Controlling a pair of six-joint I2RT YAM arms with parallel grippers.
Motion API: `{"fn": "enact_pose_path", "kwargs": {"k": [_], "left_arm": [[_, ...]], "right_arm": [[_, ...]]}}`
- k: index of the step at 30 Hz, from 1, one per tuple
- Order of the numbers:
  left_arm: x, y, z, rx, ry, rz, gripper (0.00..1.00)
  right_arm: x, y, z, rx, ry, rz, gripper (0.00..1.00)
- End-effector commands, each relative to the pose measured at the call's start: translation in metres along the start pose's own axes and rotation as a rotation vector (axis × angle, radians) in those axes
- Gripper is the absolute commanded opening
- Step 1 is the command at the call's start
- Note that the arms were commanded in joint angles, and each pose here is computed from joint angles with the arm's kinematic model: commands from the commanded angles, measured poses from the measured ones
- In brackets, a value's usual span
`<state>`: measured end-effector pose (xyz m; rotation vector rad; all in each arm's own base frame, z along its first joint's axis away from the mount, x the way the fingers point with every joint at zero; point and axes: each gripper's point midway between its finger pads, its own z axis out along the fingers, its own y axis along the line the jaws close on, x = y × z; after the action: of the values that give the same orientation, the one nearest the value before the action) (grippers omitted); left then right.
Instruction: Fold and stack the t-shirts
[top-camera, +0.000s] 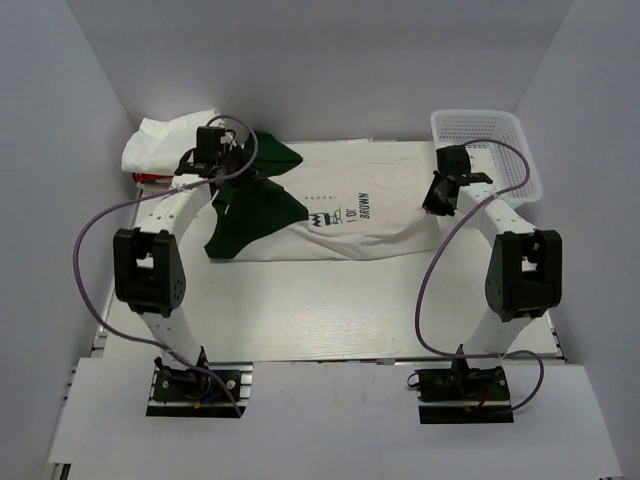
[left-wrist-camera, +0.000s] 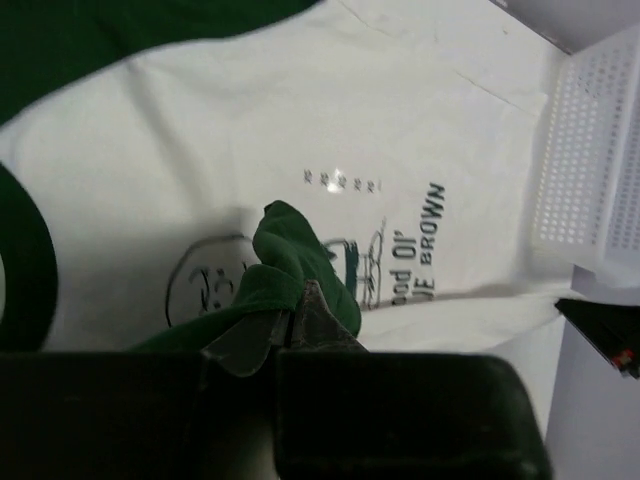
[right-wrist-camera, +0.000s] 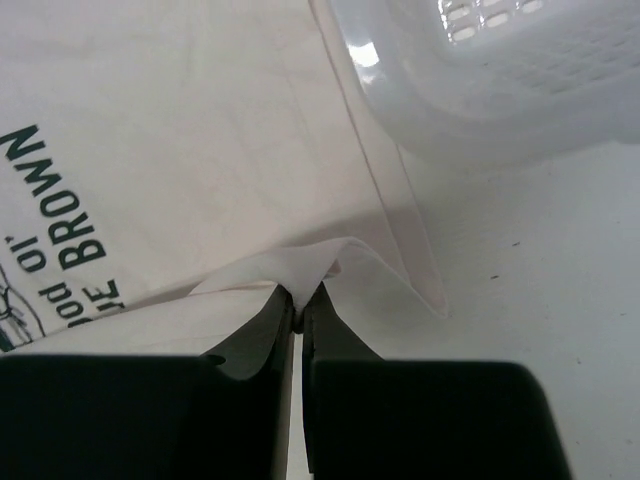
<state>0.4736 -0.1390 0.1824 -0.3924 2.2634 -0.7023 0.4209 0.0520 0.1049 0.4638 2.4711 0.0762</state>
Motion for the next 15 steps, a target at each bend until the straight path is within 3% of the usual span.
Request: {"fn": "enact_pose_path", "kwargs": {"k": [1,4,5,6,7,8,9,15], "left_arm": [[-0.032,0.012,0.022,-0.022,-0.057,0.034,0.00],[-0.049,0.026,0.041,-0.032,-0.069,0.016,0.00],[-0.041,0.042,0.059,-0.038,-0.021,-0.006,0.00],[-0.051,0.031,0.063,0.002,-0.025,0.002,0.12],[-0.051,0.027,0.067,0.061,0.008,-0.005,0.33],[-0.043,0.030,0.080,0.080,0.047,-0.013,0.88],[-0.053,0.024,0.081,0.116,0.041,-0.009,1.00],[-0.044,0.008,0.076,0.220,0.089,0.023,1.00]], "right_arm": [[-0.019,-0.010,0.007,0.087,-0.037,0.011,0.00],[-0.022,-0.015,0.020,0.148,-0.028,0.038,0.00],[-0.014,-0.018,0.027,0.169,0.004,0.032,0.00],[-0.020,-0.015,0.025,0.161,0.001,0.032,0.88],[-0.020,-0.013,0.026,0.155,0.006,0.028,0.91],[-0.021,-0.010,0.025,0.147,0.005,0.019,0.91],[-0.020,-0.002,0.024,0.101,0.015,0.009,0.91],[-0.009,0.030,-0.003,-0.075,0.009,-0.036,0.91]]}}
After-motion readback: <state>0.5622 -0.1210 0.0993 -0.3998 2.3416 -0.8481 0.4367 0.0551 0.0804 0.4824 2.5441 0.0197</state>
